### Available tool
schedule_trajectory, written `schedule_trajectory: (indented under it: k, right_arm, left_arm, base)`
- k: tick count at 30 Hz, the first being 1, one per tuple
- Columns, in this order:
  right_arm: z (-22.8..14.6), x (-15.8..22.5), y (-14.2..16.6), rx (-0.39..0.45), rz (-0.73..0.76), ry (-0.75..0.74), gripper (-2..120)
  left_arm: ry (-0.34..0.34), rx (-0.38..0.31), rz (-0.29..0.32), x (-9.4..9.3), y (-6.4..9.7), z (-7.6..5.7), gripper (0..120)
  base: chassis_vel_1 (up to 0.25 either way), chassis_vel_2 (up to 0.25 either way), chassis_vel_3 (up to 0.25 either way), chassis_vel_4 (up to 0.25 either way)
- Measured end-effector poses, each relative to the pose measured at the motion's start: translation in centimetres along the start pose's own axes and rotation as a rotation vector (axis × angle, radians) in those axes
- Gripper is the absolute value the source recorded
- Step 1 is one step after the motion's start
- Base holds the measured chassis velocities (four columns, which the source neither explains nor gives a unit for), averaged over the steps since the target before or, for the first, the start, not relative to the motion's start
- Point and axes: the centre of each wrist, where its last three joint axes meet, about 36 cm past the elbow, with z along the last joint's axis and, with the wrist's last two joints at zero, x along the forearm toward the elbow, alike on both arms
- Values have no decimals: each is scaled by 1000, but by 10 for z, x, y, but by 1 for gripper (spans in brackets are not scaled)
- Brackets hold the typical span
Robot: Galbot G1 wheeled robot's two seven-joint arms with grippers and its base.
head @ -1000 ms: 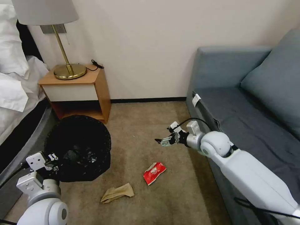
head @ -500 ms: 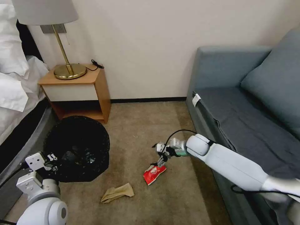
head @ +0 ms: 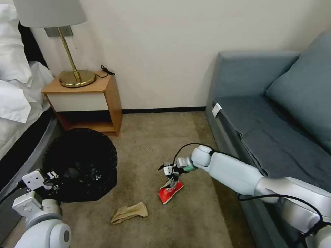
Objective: Pick up the trash bin, then pick up the garbage on the floor and place it into the trash bin.
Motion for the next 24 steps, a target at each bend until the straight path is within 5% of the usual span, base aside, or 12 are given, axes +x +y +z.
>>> schedule_trajectory:
  k: [24]
  right_arm:
    - [36,-46,13,-10,-25,74,100]
  left_arm:
    - [-27,18,5,1,-1,-4,2]
  base:
    - [0,0,0,0]
